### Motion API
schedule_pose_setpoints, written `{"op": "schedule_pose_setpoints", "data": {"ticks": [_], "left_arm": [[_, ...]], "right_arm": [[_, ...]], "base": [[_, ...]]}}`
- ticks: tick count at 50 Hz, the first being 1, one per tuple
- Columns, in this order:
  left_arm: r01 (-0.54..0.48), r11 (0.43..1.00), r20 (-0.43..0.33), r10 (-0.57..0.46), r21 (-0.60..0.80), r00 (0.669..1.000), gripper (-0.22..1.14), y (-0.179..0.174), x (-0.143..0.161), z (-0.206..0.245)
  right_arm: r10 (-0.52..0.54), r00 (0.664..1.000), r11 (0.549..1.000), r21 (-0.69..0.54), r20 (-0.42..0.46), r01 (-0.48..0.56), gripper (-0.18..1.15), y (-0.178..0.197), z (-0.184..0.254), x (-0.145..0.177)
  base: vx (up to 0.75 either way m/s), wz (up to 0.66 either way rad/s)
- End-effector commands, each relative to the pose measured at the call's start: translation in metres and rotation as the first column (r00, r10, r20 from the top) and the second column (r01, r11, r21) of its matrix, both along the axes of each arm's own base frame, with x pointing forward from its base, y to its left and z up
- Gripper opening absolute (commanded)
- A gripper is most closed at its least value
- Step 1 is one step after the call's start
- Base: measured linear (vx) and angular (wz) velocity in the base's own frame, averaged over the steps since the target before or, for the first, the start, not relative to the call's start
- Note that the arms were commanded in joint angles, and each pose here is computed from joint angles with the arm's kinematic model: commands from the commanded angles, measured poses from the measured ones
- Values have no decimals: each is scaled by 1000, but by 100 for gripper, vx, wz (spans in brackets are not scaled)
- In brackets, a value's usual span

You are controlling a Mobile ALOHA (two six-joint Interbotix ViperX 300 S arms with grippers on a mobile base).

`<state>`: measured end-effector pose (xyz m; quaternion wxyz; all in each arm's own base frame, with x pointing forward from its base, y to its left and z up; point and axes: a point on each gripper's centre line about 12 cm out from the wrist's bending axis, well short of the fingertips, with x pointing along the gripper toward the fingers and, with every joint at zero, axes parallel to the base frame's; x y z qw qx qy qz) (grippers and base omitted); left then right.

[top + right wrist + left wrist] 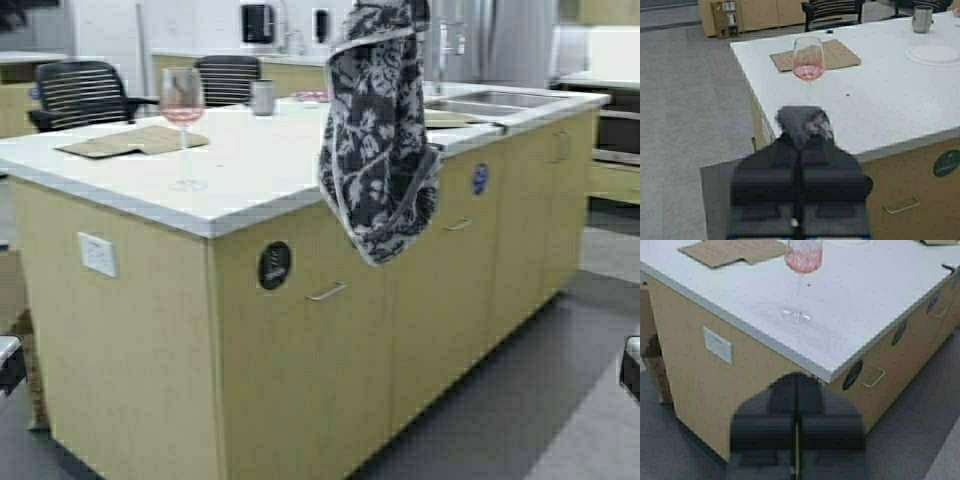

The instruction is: Get the cloth and wipe up the spill under the wine glass

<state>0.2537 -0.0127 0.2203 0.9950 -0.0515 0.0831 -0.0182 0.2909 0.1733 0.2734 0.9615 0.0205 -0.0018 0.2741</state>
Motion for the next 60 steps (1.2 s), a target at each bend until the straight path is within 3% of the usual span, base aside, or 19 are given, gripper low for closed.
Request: {"op": "schedule_pose_setpoints", "data": {"ticks": [1, 18, 31, 49, 60], "left_arm": [[61, 998, -4, -61, 3, 998, 3, -18, 21, -6], [202, 979, -61, -201, 4, 978, 3, -71, 71, -55], [261, 965, 17, -261, 10, 965, 3, -100, 91, -79], [309, 951, 17, -310, 31, 951, 3, -110, 103, -136], [352, 935, 104, -355, 44, 929, 5, -117, 104, -150]], "right_arm": [[3, 999, 1000, 22, 33, -4, 6, 1, 11, 0], [4, 999, 999, 33, 52, -6, 6, 1, 14, 0], [2, 999, 1000, 29, 42, -4, 6, 0, 9, -2], [3, 1000, 1000, 17, 29, -3, 6, 4, 4, 4], [4, 1000, 1000, 13, 30, -5, 6, 4, 3, 4]], "base": [[22, 23], [21, 23], [25, 21], [23, 10], [23, -3]]}}
